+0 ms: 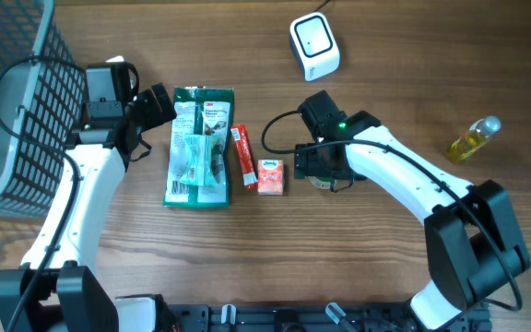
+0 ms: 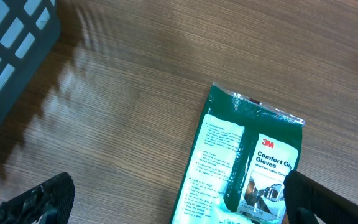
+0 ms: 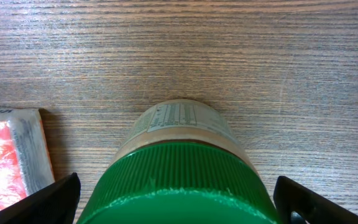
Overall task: Scan the item barcode
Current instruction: 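Lower the right gripper around the green-lid jar and close it, then lift the green-lid jar and carry it to the scanner, then hold the jar's label facing the scanner window, then carry the green-lid jar right and set it down on the table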
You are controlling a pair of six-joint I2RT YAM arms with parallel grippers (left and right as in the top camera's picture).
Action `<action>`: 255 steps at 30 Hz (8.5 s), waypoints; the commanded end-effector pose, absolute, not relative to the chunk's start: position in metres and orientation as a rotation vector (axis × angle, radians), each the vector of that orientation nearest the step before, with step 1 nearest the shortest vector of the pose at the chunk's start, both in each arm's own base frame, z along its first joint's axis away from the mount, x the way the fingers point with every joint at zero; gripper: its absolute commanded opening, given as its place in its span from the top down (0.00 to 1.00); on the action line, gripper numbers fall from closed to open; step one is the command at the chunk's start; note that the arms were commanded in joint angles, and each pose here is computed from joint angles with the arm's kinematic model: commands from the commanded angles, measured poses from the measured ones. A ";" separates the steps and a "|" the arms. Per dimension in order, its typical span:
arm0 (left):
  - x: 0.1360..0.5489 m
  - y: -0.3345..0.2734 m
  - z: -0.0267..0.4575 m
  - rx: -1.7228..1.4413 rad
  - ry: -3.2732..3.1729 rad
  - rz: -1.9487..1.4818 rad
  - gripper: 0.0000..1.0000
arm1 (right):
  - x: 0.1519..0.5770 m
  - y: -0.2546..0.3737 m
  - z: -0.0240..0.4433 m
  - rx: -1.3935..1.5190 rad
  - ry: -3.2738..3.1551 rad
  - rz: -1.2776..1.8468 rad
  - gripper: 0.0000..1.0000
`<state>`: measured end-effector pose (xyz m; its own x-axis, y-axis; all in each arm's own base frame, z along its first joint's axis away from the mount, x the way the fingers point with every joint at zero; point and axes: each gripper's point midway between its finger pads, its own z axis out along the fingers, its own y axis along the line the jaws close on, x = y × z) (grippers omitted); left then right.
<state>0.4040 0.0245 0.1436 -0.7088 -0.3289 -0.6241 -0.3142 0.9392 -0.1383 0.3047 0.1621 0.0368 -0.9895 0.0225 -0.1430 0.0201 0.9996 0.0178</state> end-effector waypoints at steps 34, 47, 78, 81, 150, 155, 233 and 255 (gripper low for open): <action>0.406 0.028 0.148 -0.449 2.393 -0.014 0.00 | 0.300 0.164 0.039 0.158 3.042 0.039 0.09; 0.406 0.028 0.148 -0.449 2.393 -0.014 0.00 | 0.315 0.167 0.040 -0.346 2.957 0.008 0.18; 0.406 0.028 0.148 -0.449 2.393 -0.014 0.00 | 0.333 0.167 0.032 0.149 2.880 0.042 0.12; 0.406 0.028 0.148 -0.449 2.393 -0.014 0.00 | 0.333 0.166 0.023 0.149 2.898 0.027 0.12; 0.406 0.028 0.148 -0.449 2.393 -0.014 0.00 | 0.281 0.227 0.184 0.446 3.015 1.805 0.53; 0.406 0.028 0.148 -0.449 2.393 -0.014 0.00 | 0.326 0.165 0.110 0.395 3.075 0.846 0.65; 0.406 0.028 0.148 -0.449 2.393 -0.014 0.00 | 0.626 0.156 0.263 -0.254 1.881 0.215 0.77; 0.406 0.028 0.148 -0.449 2.393 -0.014 0.00 | 0.346 0.037 0.026 0.042 3.153 0.093 0.22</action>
<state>0.4040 0.0245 0.1436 -0.7088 -0.3289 -0.6241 -0.3142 0.9392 -0.1383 0.3520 0.0368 0.0389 -0.9999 0.0143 0.0033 0.0145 0.9982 0.0585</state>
